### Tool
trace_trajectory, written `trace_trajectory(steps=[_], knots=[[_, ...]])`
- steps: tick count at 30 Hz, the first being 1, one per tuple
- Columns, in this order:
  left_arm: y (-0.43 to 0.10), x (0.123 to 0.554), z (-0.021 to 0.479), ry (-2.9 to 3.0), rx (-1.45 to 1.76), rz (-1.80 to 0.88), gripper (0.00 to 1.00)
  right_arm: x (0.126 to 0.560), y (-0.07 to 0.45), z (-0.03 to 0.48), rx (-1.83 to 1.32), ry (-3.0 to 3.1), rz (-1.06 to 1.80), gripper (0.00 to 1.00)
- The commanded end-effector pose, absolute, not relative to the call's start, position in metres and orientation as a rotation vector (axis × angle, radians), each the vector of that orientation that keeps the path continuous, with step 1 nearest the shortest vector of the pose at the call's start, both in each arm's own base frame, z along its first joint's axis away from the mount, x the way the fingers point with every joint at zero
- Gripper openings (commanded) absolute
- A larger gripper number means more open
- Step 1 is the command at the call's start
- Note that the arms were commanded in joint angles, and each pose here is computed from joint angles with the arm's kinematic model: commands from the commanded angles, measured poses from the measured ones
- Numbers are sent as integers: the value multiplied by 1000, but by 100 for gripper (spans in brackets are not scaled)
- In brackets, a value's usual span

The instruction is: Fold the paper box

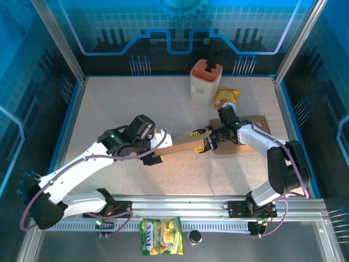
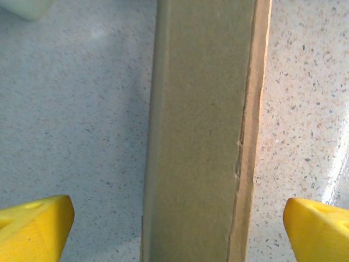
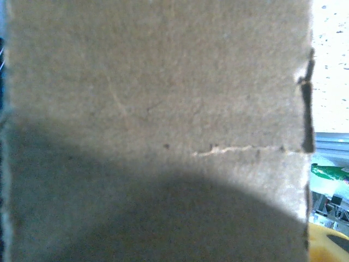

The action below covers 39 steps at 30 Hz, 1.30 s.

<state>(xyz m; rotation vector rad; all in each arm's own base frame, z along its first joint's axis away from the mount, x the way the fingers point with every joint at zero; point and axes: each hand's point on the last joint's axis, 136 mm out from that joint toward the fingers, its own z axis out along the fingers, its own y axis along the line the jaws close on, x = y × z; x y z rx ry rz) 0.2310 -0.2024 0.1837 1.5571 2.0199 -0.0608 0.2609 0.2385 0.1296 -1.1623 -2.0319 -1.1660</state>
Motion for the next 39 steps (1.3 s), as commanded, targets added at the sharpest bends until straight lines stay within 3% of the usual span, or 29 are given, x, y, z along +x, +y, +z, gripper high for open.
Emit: trace_trajectory(steps=[1,9,19,30,35,39], knots=[[-205,231,173,2035,1612,-73,99,251,226,109,-1264,-2018,-1024,50],[-214,237,156,2050,1630,-108,95,250,223,106,-1271,-2014,-1023,54],[-214,235,147,2111,1614,-228,78,247,210,98,-1304,-2003,-1008,65],[-217,235,156,2128,1590,-333,74,265,160,130,-1349,-2231,-1079,89],[-218,236,158,2134,1580,-347,75,271,123,157,-1379,-2487,-1110,90],[-219,240,161,2141,1539,-377,76,270,102,185,-1211,-2850,-1032,86]])
